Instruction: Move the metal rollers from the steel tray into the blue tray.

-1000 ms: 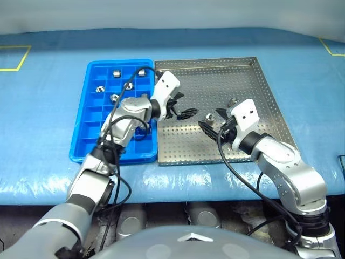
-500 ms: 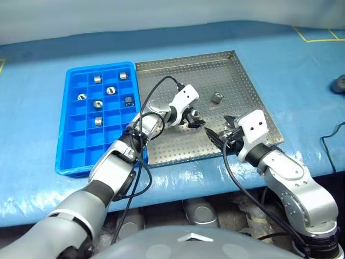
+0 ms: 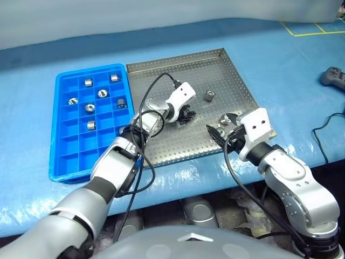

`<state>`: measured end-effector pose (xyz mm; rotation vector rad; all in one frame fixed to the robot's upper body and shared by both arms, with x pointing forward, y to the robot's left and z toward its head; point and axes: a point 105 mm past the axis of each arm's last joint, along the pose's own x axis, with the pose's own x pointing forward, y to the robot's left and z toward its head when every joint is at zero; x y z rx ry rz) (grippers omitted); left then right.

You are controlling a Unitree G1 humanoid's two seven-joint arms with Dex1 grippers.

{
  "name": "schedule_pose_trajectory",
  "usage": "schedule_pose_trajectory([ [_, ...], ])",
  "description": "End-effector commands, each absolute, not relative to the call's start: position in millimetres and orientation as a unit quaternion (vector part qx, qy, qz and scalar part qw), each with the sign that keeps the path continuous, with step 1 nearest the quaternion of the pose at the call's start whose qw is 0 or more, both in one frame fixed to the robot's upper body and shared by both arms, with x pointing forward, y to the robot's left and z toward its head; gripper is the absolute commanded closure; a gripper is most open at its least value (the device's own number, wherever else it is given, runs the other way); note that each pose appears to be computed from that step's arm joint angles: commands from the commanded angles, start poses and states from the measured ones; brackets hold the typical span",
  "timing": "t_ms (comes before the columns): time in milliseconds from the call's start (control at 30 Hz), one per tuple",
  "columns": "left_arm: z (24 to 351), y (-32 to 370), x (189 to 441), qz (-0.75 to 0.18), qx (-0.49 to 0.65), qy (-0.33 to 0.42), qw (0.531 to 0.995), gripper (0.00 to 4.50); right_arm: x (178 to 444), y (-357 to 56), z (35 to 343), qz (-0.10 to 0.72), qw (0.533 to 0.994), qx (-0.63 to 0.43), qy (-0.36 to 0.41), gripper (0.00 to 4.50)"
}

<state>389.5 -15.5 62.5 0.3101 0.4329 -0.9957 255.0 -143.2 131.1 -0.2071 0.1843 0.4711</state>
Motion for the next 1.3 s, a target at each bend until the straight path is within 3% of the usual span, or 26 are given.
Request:
schedule_pose_trajectory([
  [33, 67.0, -11.2, 391.0, -0.466, 0.145, 0.197, 0.850, 2.57, 258.4, -139.4, 139.7, 0.241, 0.962, -0.106, 0.072, 0.80],
  [367, 77.7, -5.0, 394.5, -0.460, 0.132, 0.180, 0.859, 2.74, 262.0, -136.6, 141.1, 0.251, 0.959, -0.110, 0.069, 0.80],
  [933, 132.8, 19.5, 397.3, -0.462, 0.049, 0.122, 0.877, 2.74, 269.0, -125.1, 141.0, 0.278, 0.952, -0.110, 0.060, 0.80],
  [1133, 157.5, 78.6, 376.7, -0.424, 0.095, 0.103, 0.895, 2.74, 265.8, -113.8, 142.4, 0.312, 0.944, -0.096, 0.052, 0.80],
  [1300, 180.4, 130.7, 335.5, -0.375, 0.122, 0.092, 0.914, 2.74, 255.4, -85.9, 151.8, 0.416, 0.907, -0.060, 0.027, 0.80],
])
